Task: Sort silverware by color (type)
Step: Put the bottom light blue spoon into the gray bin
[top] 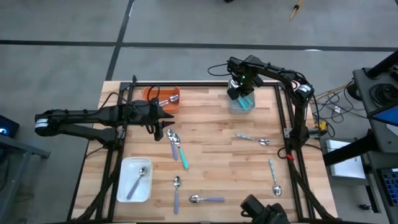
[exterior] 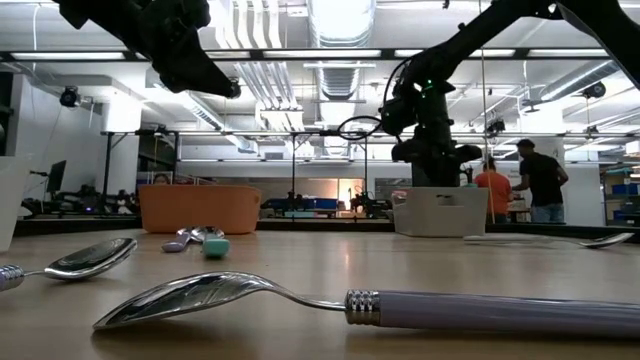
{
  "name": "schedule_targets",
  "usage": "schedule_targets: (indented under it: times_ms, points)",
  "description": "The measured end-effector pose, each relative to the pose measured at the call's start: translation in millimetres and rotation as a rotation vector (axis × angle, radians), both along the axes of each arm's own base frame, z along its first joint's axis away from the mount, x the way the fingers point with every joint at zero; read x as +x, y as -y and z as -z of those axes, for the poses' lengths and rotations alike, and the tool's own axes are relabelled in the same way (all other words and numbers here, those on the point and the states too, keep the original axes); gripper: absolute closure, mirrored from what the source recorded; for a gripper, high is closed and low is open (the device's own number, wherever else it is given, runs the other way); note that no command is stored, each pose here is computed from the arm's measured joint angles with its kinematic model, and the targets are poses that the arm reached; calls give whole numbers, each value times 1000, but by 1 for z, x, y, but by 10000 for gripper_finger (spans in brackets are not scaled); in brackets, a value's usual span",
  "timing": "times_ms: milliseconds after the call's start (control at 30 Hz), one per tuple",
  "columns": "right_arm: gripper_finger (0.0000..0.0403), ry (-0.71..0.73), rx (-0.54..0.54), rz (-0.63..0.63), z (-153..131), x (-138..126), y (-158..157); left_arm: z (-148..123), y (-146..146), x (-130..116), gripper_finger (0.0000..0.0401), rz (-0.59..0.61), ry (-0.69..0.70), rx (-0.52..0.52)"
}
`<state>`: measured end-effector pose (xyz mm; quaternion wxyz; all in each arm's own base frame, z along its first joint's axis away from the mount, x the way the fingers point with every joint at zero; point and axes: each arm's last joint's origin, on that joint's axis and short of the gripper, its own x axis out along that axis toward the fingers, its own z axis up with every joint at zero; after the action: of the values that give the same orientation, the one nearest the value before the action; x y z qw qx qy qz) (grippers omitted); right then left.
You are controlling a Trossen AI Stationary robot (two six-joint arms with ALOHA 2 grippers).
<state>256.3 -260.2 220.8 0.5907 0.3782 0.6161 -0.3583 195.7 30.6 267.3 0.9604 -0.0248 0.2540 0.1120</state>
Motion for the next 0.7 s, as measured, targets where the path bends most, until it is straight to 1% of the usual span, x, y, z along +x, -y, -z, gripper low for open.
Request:
schedule_targets:
  times_ms: [467,700]
  points:
    - [358,-1,-24,-1,4,2,0,0,0,0,292,0,0,0]
    - [358,-4,-23,-6,17,0,-2,0,0,0,292,0,0,0]
